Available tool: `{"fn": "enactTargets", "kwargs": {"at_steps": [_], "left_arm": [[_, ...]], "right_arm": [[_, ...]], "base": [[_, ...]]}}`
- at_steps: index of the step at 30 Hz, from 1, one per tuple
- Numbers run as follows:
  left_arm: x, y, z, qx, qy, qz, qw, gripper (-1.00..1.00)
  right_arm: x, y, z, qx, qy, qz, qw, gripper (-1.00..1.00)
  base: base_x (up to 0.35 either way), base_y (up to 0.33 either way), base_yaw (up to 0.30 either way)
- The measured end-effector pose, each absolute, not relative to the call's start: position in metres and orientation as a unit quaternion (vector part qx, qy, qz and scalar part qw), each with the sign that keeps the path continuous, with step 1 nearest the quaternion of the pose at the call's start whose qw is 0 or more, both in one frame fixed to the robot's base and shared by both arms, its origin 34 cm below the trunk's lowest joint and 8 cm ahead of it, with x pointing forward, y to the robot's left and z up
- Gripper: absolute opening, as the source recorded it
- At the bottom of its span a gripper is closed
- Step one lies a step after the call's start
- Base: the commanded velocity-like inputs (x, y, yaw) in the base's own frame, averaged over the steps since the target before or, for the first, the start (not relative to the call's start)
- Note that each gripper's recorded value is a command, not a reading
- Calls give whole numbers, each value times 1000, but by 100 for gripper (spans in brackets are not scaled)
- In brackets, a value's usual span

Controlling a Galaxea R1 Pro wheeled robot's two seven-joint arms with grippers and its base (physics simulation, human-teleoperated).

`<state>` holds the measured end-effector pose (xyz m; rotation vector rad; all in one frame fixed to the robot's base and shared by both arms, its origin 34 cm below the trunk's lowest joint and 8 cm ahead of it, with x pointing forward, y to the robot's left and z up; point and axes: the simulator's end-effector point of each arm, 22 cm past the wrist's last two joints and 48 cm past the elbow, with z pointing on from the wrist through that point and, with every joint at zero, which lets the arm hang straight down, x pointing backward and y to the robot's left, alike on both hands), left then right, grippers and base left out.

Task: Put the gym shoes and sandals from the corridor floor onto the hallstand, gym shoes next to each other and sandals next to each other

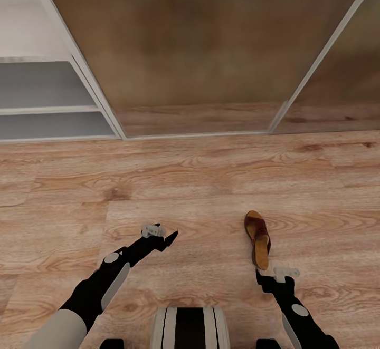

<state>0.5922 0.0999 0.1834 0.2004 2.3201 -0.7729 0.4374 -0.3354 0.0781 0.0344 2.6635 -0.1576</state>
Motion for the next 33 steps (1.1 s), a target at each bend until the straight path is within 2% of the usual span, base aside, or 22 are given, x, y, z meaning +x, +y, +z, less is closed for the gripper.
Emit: {"fn": "enactTargets", "kwargs": {"at_steps": [19, 33], "left_arm": [[557, 100, 132, 61, 906, -301, 291, 100], [553, 99, 128, 63, 907, -302, 288, 100]], "right_arm": [[392, -334, 42, 11, 981, -58, 184, 100], [389, -334, 40, 10, 982, -58, 181, 100]], "base": [[0, 0, -1], [13, 4, 0]]}}
